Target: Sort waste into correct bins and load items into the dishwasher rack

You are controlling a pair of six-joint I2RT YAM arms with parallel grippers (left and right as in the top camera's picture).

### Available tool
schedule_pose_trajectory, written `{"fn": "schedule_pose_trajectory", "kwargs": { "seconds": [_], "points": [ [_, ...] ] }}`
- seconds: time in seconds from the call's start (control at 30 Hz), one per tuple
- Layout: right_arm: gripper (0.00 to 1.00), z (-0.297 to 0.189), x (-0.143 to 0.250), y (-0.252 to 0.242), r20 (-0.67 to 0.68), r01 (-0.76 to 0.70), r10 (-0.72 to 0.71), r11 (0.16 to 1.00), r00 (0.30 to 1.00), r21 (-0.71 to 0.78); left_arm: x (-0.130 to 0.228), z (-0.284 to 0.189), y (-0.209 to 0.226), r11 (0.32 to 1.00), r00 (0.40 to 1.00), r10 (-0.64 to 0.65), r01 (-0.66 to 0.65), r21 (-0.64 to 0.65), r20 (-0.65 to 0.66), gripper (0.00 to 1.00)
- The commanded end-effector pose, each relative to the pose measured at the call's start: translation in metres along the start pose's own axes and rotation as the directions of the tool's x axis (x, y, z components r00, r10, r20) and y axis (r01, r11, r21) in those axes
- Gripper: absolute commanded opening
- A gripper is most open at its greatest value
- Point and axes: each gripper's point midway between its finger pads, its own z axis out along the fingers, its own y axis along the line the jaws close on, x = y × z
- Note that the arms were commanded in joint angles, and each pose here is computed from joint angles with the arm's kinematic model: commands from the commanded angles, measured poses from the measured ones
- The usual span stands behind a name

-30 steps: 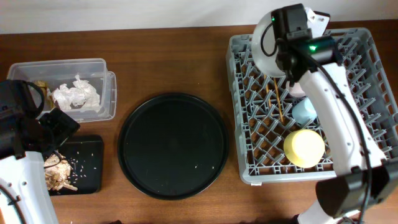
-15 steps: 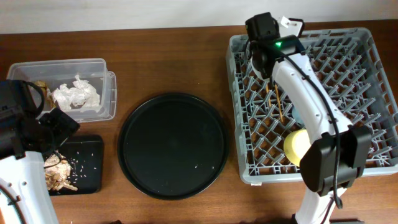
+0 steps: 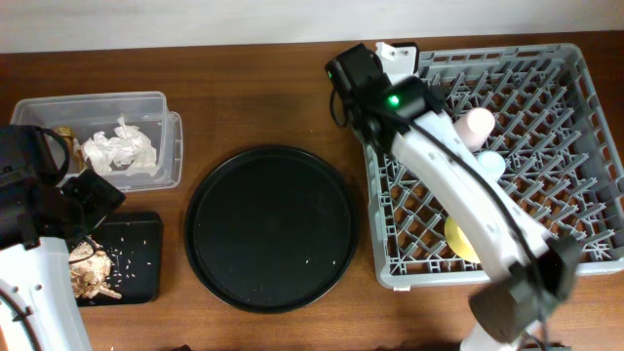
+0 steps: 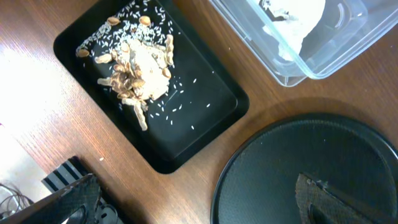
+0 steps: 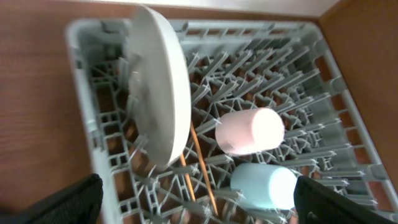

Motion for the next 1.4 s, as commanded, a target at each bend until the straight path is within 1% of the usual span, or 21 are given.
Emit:
{"fn": "schedule_pose_trajectory", "kwargs": {
  "seconds": [0.0,0.13,0.2,0.27,0.37,0.47,0.57,0.6,0.67,1.07,1.23,1.3,1.37],
  "points": [
    [0.98,-0.053,0.001,-0.032,0.016,-0.052,0.054,0.993,0.998,-0.104,-0.002,-0.001,0.004,1.0,1.0,-0.02,0.02,-0.01,0.01,0.99],
    [0.98,-0.09,0.041,-0.055,-0.114,-0.017,-0.009,0.974,0.993,-0.226,-0.002,-0.001,0.004,1.0,1.0,-0.02,0.02,-0.01,0.01,0.99],
    [0.98,-0.115,0.072,-0.072,-0.199,-0.008,-0.055,0.953,0.978,-0.302,-0.002,-0.001,0.004,1.0,1.0,-0.02,0.02,-0.01,0.01,0.99],
    [0.98,-0.131,0.093,-0.095,-0.252,-0.045,-0.03,0.957,0.967,-0.287,-0.002,-0.001,0.004,1.0,1.0,-0.02,0.02,-0.01,0.01,0.99],
    [0.98,-0.16,0.112,-0.101,-0.232,-0.056,-0.048,0.906,0.972,-0.42,-0.002,-0.001,0.004,1.0,1.0,-0.02,0.02,-0.01,0.01,0.99],
    [0.98,-0.177,0.137,-0.111,-0.19,-0.029,-0.075,0.87,0.979,-0.493,-0.002,-0.001,0.004,1.0,1.0,-0.02,0.021,-0.01,0.01,0.99],
    [0.98,-0.192,0.156,-0.109,-0.2,-0.047,-0.09,0.806,0.976,-0.59,-0.002,-0.001,0.004,1.0,1.0,-0.02,0.02,-0.01,0.01,1.0],
    [0.98,-0.196,0.16,-0.109,-0.204,-0.053,-0.092,0.79,0.975,-0.61,-0.002,-0.001,0.004,1.0,1.0,-0.02,0.02,-0.01,0.01,1.0],
    [0.98,-0.198,0.16,-0.112,-0.198,-0.056,-0.086,0.786,0.976,-0.616,-0.001,-0.001,0.004,1.0,1.0,-0.02,0.02,-0.01,0.01,0.99],
    [0.98,-0.195,0.164,-0.112,-0.21,-0.043,-0.108,0.794,0.972,-0.607,-0.002,-0.001,0.004,1.0,1.0,-0.02,0.02,-0.01,0.01,0.99],
    [0.98,-0.175,0.167,-0.084,-0.188,-0.053,-0.085,0.778,0.979,-0.626,-0.002,-0.001,0.004,1.0,1.0,-0.02,0.02,-0.01,0.01,1.0],
    [0.98,-0.16,0.172,-0.068,-0.154,-0.046,-0.071,0.763,0.985,-0.645,-0.002,-0.001,0.004,1.0,1.0,-0.02,0.02,-0.01,0.01,0.99],
    [0.98,-0.155,0.172,-0.048,-0.011,0.035,-0.063,0.682,0.998,-0.73,-0.002,-0.001,0.004,1.0,1.0,-0.02,0.02,-0.01,0.01,1.0]
  ]
}}
